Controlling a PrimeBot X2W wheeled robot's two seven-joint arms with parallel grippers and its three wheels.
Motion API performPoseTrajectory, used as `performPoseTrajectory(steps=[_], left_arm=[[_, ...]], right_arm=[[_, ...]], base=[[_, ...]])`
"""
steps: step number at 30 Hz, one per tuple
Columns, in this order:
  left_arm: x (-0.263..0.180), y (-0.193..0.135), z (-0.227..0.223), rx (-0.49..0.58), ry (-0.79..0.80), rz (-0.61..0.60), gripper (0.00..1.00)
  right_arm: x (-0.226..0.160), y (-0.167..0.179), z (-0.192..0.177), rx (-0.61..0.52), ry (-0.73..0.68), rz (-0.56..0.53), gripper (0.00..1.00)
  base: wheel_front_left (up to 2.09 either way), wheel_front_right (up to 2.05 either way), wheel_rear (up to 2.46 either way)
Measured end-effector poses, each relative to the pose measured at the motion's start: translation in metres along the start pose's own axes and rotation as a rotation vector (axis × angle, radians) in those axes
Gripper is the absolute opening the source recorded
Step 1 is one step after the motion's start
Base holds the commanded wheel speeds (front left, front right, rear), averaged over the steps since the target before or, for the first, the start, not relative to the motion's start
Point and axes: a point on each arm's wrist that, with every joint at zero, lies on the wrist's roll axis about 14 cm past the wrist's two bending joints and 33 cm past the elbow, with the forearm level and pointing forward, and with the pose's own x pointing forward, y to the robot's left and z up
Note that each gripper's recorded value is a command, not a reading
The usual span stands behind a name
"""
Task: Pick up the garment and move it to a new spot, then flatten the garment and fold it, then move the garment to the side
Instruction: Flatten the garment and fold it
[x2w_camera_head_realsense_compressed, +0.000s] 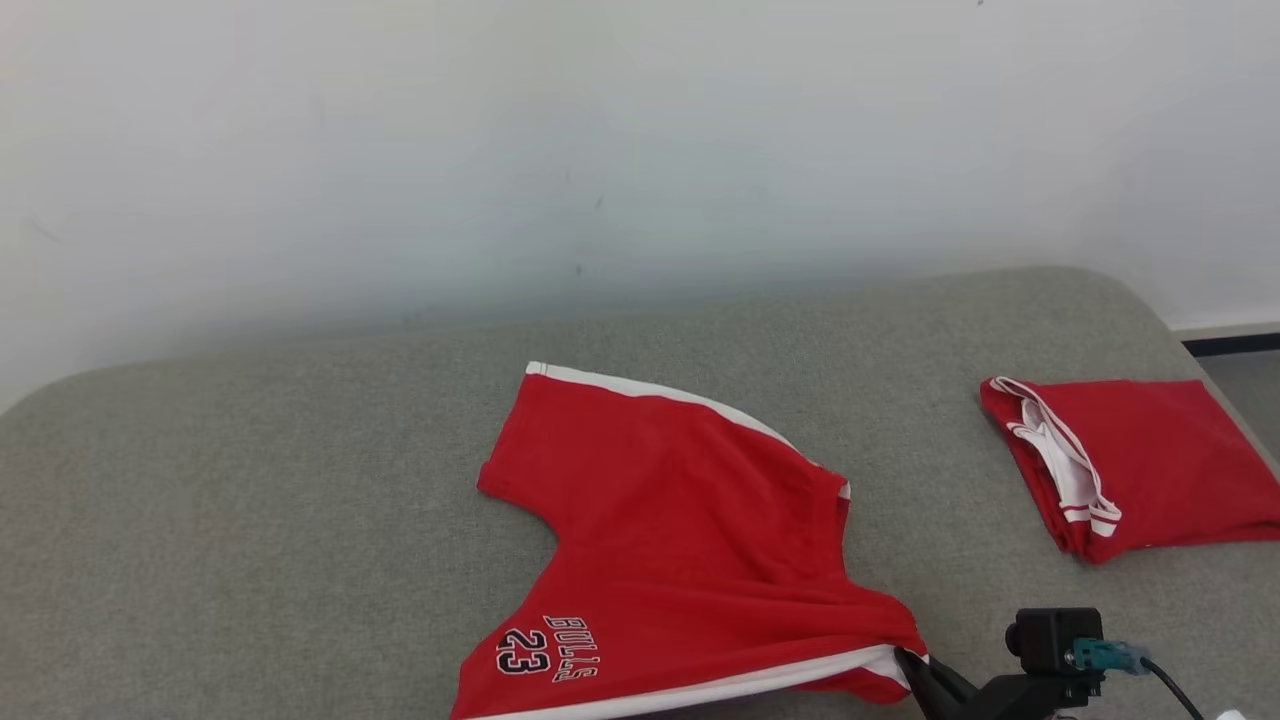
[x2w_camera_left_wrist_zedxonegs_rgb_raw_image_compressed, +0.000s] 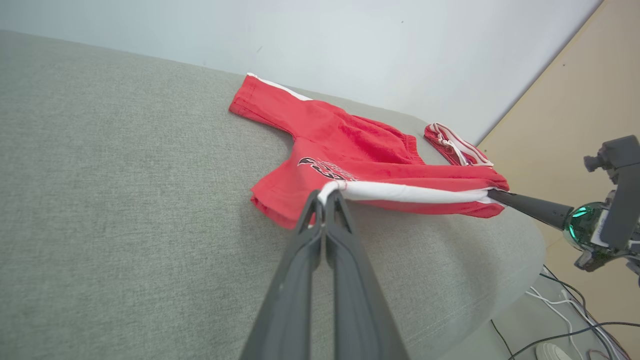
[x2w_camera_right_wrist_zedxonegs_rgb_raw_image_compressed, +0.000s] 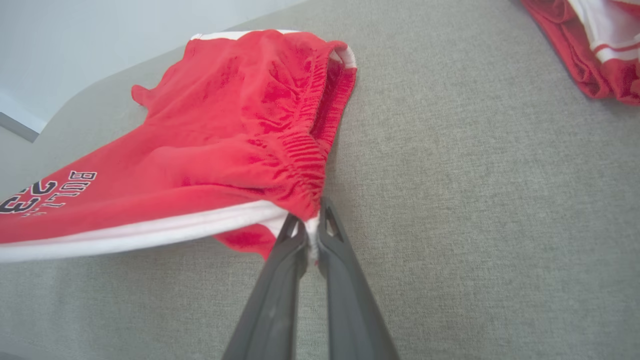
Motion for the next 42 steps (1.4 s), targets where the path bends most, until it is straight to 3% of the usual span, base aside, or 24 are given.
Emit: performPoseTrajectory(steps=[4, 8, 15, 28, 42], left_arm=[[0.001, -0.001, 0.006, 0.084, -0.013, -0.021, 0.00], [0.044, -0.005, 0.035, 0.263, -0.093, -0.066, 0.00], [0.104, -0.005, 0.047, 0.402, -0.118, -0.103, 0.00], [0.212, 0.011, 0.054, 0.495, -0.106, -0.128, 0.00], [0.286, 0.044, 0.006, 0.570, 0.025, -0.107, 0.00]], right_arm=[[-0.007, 0.003, 0.007, -0.006, -0.029, -0.003, 0.00], [-0.001, 0.001, 0.032, -0.025, -0.092, -0.015, 0.00], [0.020, -0.002, 0.059, -0.055, -0.144, -0.028, 0.00], [0.062, -0.028, 0.102, -0.040, -0.203, -0.064, 0.00], [0.109, -0.065, 0.087, 0.021, -0.154, -0.100, 0.00]], base=[[0.00, 0.00, 0.00], [0.00, 0.00, 0.00], [0.00, 0.00, 0.00], [0.00, 0.00, 0.00], [0.00, 0.00, 0.00]])
